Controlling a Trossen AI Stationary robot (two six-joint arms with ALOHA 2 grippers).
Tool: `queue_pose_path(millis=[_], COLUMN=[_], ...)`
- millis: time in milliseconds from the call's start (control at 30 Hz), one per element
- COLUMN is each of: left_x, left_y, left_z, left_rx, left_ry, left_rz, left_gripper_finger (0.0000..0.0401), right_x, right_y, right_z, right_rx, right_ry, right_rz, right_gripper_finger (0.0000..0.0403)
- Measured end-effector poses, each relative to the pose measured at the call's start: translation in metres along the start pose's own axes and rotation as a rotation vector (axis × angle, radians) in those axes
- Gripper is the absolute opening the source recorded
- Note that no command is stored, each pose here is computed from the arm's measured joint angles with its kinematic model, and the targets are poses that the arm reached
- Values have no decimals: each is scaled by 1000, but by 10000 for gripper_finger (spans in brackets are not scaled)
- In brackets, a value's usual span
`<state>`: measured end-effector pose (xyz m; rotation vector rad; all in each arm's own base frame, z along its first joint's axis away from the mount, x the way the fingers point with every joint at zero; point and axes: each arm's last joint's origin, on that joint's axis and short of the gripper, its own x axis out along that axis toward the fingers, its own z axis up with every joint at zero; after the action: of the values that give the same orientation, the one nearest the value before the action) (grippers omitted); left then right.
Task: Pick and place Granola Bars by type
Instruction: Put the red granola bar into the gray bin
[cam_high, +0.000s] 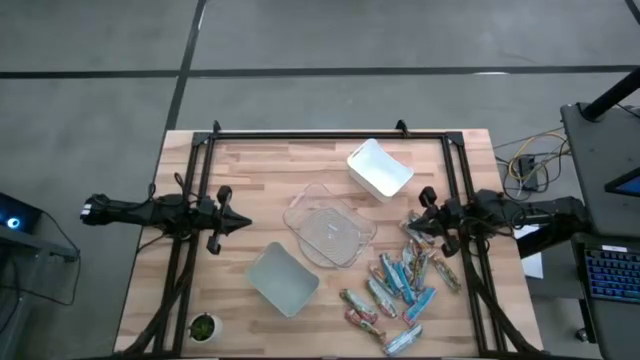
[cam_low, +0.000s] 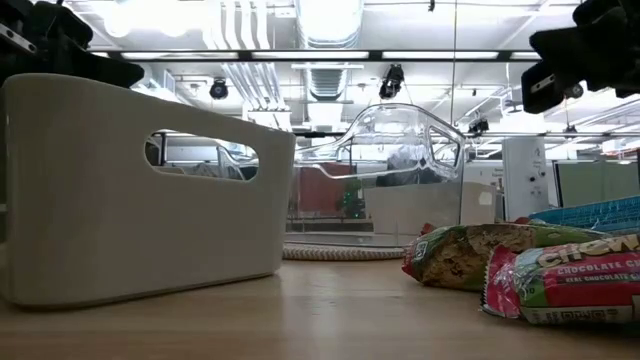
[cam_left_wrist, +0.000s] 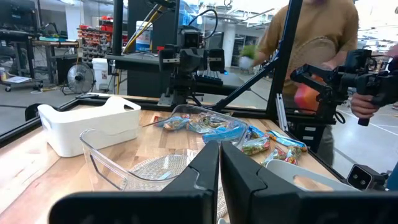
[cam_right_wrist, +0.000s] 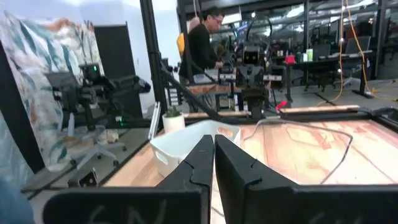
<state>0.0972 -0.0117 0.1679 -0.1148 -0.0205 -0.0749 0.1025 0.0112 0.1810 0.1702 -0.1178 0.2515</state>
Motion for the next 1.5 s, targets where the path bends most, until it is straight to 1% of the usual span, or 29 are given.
queue_pose_path(millis=[167, 433, 567, 667, 800, 933, 1000, 1067, 1133, 1233, 1400, 1500], left_x=[0, 0, 0, 0, 0, 0, 0, 0, 0, 0, 0, 0], left_y=[0, 0, 0, 0, 0, 0, 0, 0, 0, 0, 0, 0], left_z=[0, 0, 0, 0, 0, 0, 0, 0, 0, 0, 0, 0], left_rx=[0, 0, 0, 0, 0, 0, 0, 0, 0, 0, 0, 0], left_ry=[0, 0, 0, 0, 0, 0, 0, 0, 0, 0, 0, 0], left_rz=[0, 0, 0, 0, 0, 0, 0, 0, 0, 0, 0, 0], left_gripper_finger=[0, 0, 0, 0, 0, 0, 0, 0, 0, 0, 0, 0], right_x=[0, -4, -7, -9, -12, -11, -8, -5, 1, 9, 26, 37], right_y=[2, 5, 6, 8, 13, 19, 22, 23, 23, 25, 27, 27], right_z=[8, 26, 36, 51, 81, 117, 135, 150, 163, 183, 213, 226], right_rx=[-14, -51, -64, -99, -154, -202, -225, -228, -218, -215, -261, -287], right_ry=[-80, -276, -382, -429, -486, -463, -417, -343, -264, -202, -153, -96], right_rz=[15, 47, 4, -19, -53, -84, -97, -136, -182, -216, -227, -232], right_gripper_finger=[8, 8, 9, 9, 9, 8, 8, 8, 8, 8, 8, 8])
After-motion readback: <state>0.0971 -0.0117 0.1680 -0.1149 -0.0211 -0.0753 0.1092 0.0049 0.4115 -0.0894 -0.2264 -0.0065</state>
